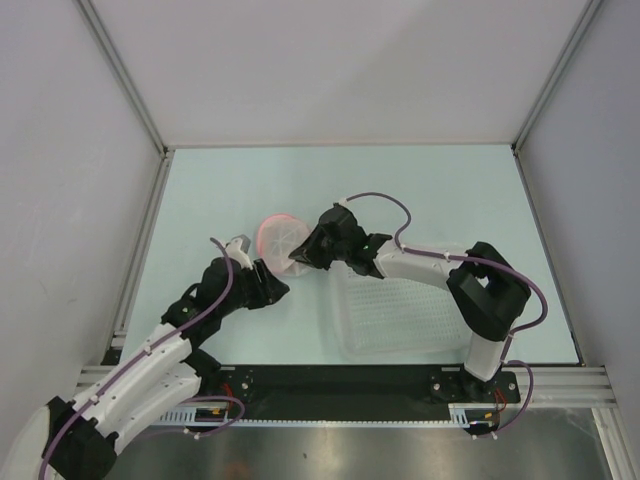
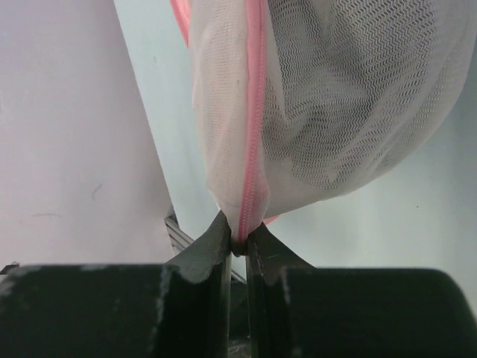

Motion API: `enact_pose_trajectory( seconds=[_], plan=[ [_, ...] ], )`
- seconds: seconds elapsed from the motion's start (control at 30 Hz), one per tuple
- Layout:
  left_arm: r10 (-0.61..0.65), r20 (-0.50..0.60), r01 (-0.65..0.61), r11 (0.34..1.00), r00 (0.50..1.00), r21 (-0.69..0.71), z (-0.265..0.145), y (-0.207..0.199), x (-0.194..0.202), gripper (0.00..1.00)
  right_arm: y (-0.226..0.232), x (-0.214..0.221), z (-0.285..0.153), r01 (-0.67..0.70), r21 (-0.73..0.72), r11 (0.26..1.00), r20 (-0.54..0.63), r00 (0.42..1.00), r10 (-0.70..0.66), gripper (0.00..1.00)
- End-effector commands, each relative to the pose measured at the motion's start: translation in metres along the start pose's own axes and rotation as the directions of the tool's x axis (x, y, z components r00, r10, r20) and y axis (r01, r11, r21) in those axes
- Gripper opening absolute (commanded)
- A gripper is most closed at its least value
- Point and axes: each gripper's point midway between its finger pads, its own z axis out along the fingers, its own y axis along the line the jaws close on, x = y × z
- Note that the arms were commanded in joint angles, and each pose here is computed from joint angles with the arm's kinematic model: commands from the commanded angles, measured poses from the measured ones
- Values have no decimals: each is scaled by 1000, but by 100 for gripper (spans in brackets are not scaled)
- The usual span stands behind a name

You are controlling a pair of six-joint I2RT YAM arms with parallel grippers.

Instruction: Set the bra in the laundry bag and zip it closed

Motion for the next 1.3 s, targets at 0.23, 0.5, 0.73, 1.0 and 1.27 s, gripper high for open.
enact_pose_trajectory(
  seconds=[0.23, 0.5, 0.73, 1.0, 1.27],
  plan=[
    [31, 152, -29, 999, 988, -14, 30, -5, -37, 40, 27, -7, -3, -154, -51, 987, -23, 988, 153, 3],
    [44, 191, -41, 999, 981, -21, 49, -6, -48, 34, 29, -9, -4, -196, -56, 979, -22, 980, 195, 3],
    [53, 233, -37, 997, 971, -71, 50, -1, -58, 38, 34, -8, -6, -218, -70, 973, -34, 976, 216, 2],
    [70, 285, -44, 994, 956, -95, 52, -1, -72, 40, 32, -6, -7, -242, -74, 967, -45, 970, 239, 1],
    [75, 382, -39, 994, 921, -101, 46, -2, -91, 36, 33, -5, -8, -239, -74, 968, -47, 971, 235, 0]
  ],
)
